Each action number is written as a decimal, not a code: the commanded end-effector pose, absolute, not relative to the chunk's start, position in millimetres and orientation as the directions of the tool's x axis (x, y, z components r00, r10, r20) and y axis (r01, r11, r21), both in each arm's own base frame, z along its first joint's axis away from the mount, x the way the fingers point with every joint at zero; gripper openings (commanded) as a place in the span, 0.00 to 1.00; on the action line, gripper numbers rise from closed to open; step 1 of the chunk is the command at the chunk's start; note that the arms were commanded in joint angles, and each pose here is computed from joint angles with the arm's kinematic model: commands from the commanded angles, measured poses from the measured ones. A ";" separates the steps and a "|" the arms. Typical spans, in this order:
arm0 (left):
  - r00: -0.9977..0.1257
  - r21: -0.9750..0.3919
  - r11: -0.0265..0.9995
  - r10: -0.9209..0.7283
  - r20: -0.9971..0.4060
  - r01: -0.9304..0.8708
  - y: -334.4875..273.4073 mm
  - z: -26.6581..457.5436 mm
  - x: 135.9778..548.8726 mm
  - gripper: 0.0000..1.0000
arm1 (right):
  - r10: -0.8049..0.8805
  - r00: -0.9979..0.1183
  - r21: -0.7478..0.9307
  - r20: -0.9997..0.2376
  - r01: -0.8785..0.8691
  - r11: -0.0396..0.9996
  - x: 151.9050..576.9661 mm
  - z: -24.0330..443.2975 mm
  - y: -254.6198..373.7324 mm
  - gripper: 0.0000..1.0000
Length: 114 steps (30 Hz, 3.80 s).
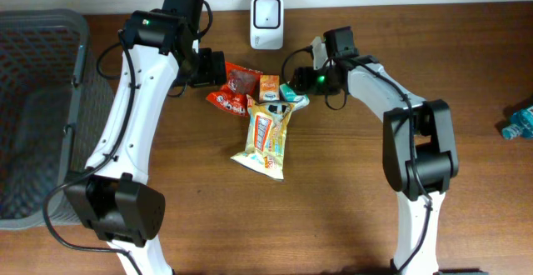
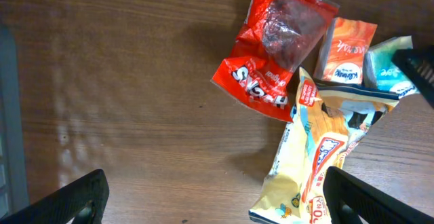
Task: Scan the item barcode
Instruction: 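Reach the right gripper to the green tissue pack and grasp it, then raise the green tissue pack with the right gripper to the scanner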
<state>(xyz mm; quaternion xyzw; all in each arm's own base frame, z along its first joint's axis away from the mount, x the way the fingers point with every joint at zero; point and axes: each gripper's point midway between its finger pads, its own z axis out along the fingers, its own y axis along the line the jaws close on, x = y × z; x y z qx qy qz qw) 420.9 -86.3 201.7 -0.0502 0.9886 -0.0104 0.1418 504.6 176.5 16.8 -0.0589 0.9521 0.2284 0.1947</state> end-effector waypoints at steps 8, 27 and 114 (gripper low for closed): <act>-0.954 -0.037 0.994 -0.111 -0.279 -0.105 -86.7 201.3 420.7 0.99 | -0.002 -0.963 0.506 -0.269 -0.143 0.850 480.7 0.0 194.5 0.04; -0.954 -0.037 0.994 -0.111 -0.279 -0.105 -86.7 201.3 420.7 0.99 | 0.177 -0.965 0.437 -0.194 0.076 0.896 484.4 28.3 73.4 0.22; -0.954 -0.037 0.994 -0.111 -0.279 -0.105 -86.7 201.3 420.7 0.99 | -0.020 -0.946 0.946 -0.323 -0.323 0.011 457.4 150.1 182.1 0.04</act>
